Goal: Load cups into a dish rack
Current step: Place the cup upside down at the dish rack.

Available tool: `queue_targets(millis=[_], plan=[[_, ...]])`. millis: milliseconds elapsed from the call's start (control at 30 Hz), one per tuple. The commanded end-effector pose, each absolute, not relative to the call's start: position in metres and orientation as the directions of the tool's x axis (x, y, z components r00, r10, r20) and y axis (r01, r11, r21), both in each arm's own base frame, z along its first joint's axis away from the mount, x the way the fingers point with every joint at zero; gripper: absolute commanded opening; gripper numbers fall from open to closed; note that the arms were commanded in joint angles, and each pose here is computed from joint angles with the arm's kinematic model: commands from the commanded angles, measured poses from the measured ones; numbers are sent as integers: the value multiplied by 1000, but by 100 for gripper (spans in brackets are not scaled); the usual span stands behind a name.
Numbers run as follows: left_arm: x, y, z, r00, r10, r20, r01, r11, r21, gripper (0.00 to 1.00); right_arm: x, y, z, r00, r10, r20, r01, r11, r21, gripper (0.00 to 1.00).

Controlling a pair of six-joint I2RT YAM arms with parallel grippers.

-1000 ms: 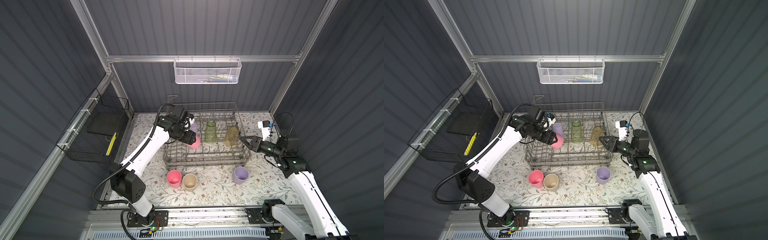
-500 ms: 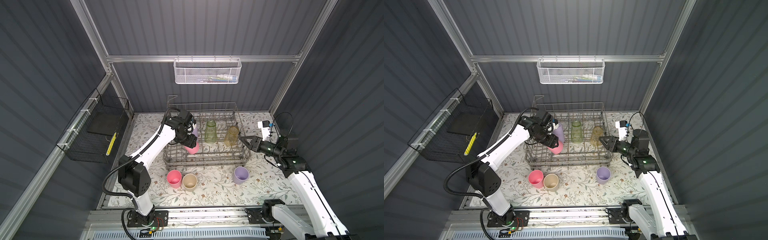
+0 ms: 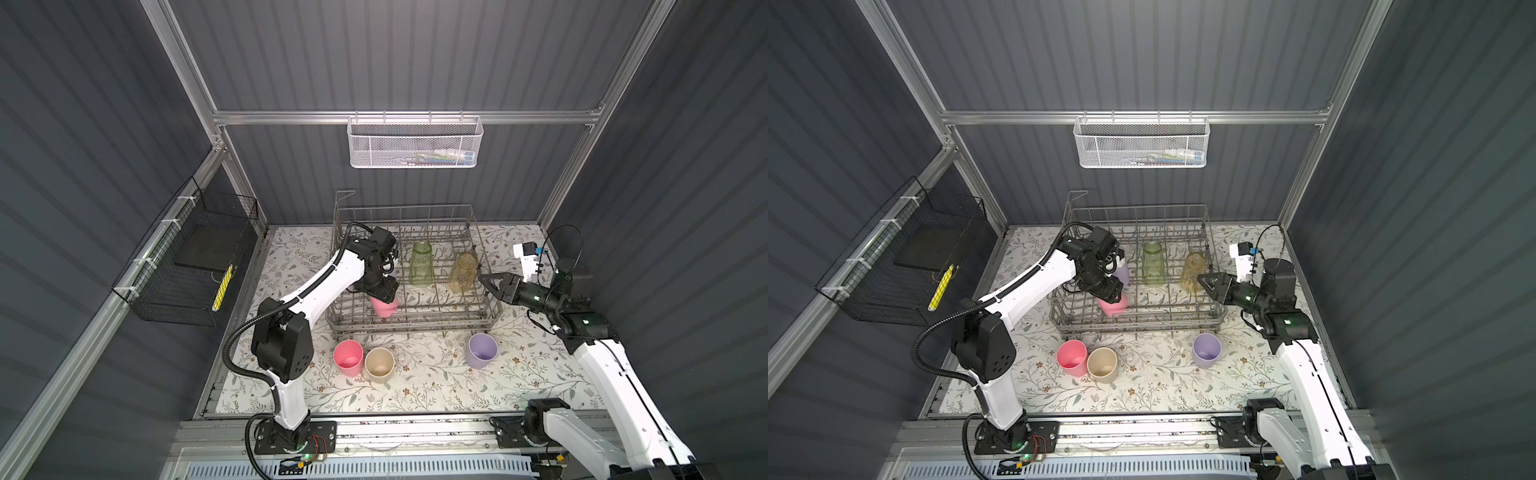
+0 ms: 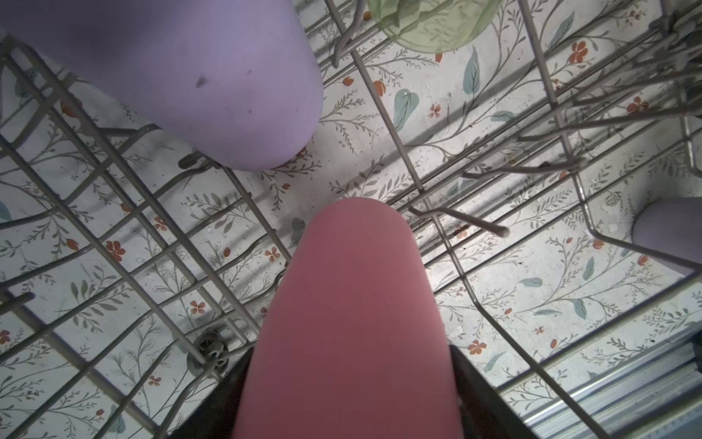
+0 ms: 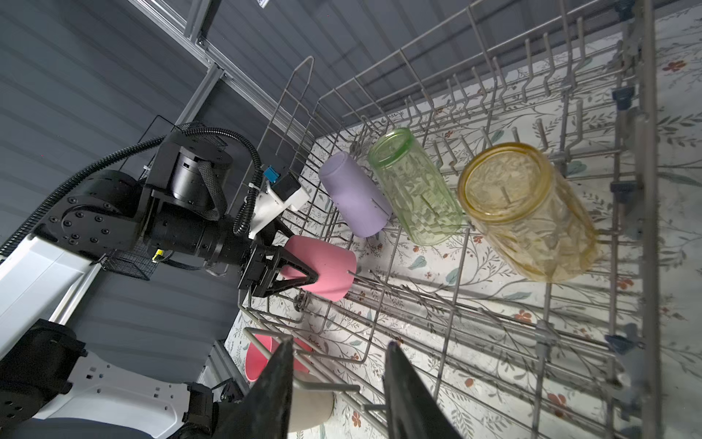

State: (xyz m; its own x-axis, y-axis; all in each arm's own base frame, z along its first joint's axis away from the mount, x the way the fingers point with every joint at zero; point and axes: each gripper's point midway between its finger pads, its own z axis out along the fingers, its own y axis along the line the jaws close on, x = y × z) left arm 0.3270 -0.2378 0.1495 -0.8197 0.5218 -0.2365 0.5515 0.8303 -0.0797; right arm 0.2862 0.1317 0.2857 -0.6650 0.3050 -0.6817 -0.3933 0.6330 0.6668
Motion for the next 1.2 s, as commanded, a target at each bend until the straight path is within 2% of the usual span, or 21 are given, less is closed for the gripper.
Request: queue_targets(millis=[0, 333, 433, 533, 633, 767, 967, 1167], plan=[[317, -237, 136, -825, 538, -174, 557, 827, -78, 48, 285, 131, 279, -671, 289, -683, -393, 642, 658, 41], [309, -240, 118, -832, 542, -119, 551, 832, -66, 54, 282, 130, 274, -674, 284, -681, -387, 650, 654, 41], [308, -241, 118, -832, 542, -117, 551, 832, -66, 63, 281, 130, 274, -675, 284, -682, -388, 650, 654, 41], [306, -240, 119, -832, 543, -111, 551, 832, -63, 79, 281, 130, 275, -674, 283, -683, -387, 652, 652, 41], [305, -240, 122, -831, 544, -112, 552, 832, -57, 85, 280, 130, 275, -674, 284, -682, -386, 652, 653, 42], [304, -241, 127, -830, 545, -123, 554, 830, -61, 87, 280, 130, 276, -672, 284, -684, -387, 653, 651, 42], [307, -243, 155, -824, 533, -194, 553, 830, -69, 93, 277, 129, 279, -668, 282, -689, -390, 656, 647, 42], [315, -245, 203, -795, 509, -329, 555, 830, -56, 98, 270, 127, 287, -653, 270, -707, -402, 668, 627, 42]])
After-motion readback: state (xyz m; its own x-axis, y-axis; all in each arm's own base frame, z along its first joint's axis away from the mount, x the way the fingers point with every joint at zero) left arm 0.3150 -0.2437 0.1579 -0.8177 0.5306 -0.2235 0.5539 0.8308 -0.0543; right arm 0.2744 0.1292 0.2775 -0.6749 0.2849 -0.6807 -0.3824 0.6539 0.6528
